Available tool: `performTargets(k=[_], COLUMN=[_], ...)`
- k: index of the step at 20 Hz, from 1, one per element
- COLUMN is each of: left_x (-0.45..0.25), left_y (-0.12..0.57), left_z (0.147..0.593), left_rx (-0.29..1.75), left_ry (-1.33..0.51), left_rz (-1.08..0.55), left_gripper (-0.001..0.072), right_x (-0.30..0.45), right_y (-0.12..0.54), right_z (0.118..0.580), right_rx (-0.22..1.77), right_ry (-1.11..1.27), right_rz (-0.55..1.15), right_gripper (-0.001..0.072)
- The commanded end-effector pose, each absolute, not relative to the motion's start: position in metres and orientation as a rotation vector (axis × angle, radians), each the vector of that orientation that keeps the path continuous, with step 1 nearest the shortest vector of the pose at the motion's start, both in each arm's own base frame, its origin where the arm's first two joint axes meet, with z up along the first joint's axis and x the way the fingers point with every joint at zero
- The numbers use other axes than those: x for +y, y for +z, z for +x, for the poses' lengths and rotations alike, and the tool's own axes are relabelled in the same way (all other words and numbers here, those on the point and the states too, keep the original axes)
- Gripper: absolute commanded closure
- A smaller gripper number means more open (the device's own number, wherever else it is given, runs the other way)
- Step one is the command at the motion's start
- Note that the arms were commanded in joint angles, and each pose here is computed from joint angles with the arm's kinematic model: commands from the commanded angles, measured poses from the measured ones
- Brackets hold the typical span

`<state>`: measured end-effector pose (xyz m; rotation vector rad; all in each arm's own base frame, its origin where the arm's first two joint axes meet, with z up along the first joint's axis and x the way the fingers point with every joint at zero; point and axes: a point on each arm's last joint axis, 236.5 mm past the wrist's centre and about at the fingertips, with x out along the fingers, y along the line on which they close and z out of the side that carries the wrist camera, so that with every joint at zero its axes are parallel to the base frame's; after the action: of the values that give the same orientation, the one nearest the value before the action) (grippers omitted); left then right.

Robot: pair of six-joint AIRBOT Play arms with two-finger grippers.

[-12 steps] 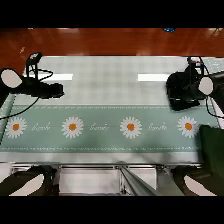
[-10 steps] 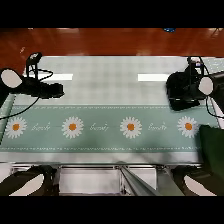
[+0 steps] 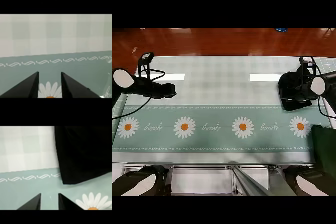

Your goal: Fold the shirts.

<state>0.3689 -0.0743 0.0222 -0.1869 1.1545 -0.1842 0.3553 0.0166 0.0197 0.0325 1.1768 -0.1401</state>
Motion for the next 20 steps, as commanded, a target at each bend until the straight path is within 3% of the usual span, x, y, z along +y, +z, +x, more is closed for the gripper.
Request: performTargets(k=[1,11,14,15,20], left_x=[-0.074,-0.074,-0.072,-0.072,-0.071], left_y=[0.023,0.025,0.031,0.034,0.023], left_z=[0.372,0.376,0.388,0.394,0.404], left_rx=[1.139,1.122,1.064,1.038,1.037], left_ry=[-0.182,-0.18,-0.172,-0.168,-0.158], left_rz=[-0.189,-0.19,-0.192,-0.195,-0.199], left_gripper=[0.0344,0.0344,0.0318,0.0203,0.0206], right_x=[0.018,0.031,0.021,0.002,-0.128], right_y=[0.022,0.073,0.095,0.09,0.021], right_z=[0.36,0.436,0.461,0.467,0.493], right_rx=[1.154,0.769,0.635,0.648,0.856], right_ry=[-0.133,-0.046,-0.052,-0.102,-0.333], right_rz=[0.033,0.022,-0.047,-0.048,0.145], right_gripper=[0.0438,0.0439,0.0341,0.0327,0.0296])
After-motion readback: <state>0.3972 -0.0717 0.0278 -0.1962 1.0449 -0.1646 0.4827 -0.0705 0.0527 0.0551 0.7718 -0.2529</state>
